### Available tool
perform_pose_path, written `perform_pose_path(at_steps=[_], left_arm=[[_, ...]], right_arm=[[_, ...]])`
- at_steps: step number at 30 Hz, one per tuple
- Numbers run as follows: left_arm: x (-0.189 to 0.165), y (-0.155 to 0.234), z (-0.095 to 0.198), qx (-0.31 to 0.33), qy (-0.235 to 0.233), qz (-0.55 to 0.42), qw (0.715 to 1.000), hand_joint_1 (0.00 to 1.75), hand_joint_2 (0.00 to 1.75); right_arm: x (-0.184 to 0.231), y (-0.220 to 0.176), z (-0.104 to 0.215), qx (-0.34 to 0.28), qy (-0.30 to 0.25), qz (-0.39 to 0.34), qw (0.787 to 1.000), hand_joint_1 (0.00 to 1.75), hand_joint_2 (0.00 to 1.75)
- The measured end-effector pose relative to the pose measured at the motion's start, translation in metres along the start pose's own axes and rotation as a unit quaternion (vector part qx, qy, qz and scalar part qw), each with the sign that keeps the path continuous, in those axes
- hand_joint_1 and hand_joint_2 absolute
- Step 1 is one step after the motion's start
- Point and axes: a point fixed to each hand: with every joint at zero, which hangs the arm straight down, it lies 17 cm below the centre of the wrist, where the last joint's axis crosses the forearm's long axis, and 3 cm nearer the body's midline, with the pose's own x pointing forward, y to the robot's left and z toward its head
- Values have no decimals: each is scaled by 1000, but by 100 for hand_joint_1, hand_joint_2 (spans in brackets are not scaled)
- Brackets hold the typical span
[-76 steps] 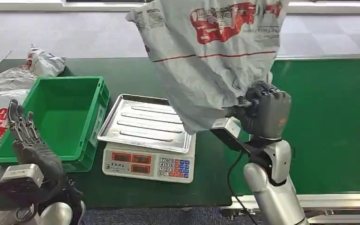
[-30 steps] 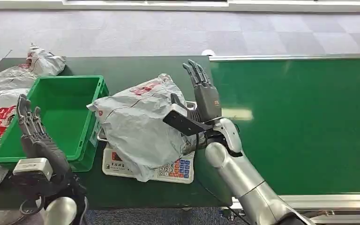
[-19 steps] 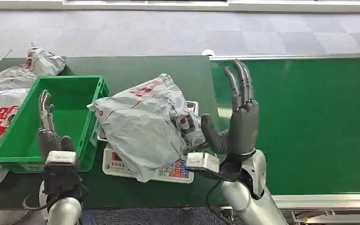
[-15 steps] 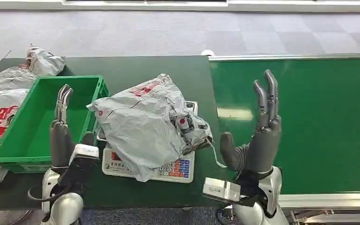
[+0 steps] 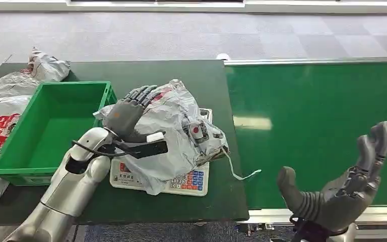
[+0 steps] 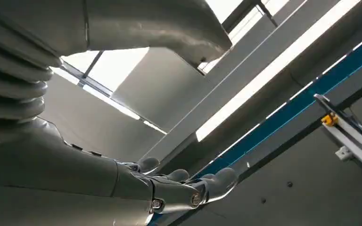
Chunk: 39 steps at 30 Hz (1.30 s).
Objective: Moved the parcel from conveyor to table for the left to box.
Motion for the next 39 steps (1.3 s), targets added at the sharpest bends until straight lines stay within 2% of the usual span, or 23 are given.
perform_pose_path(at_steps=[4, 12, 25, 26, 27, 39], left_arm=[[12, -37, -15, -95, -37, -27, 994, 0, 175], [32, -92, -15, -199, -72, -57, 976, 0, 175], [55, -134, -9, -271, -101, -90, 953, 2, 175], [56, -136, -9, -272, -102, -92, 952, 51, 175], [58, -137, -9, -274, -103, -95, 951, 175, 175], [46, -139, -7, -276, -92, -102, 951, 175, 175]], right_arm=[[-9, -14, 6, -15, 17, -6, 1000, 0, 175], [-19, -21, 10, -24, 37, -6, 999, 0, 175], [-23, -22, 9, -28, 46, -7, 999, 0, 175], [-23, -22, 8, -29, 46, -7, 999, 0, 175], [-23, -22, 8, -29, 46, -7, 998, 0, 175], [-27, -25, 4, -42, 53, -19, 998, 0, 175]])
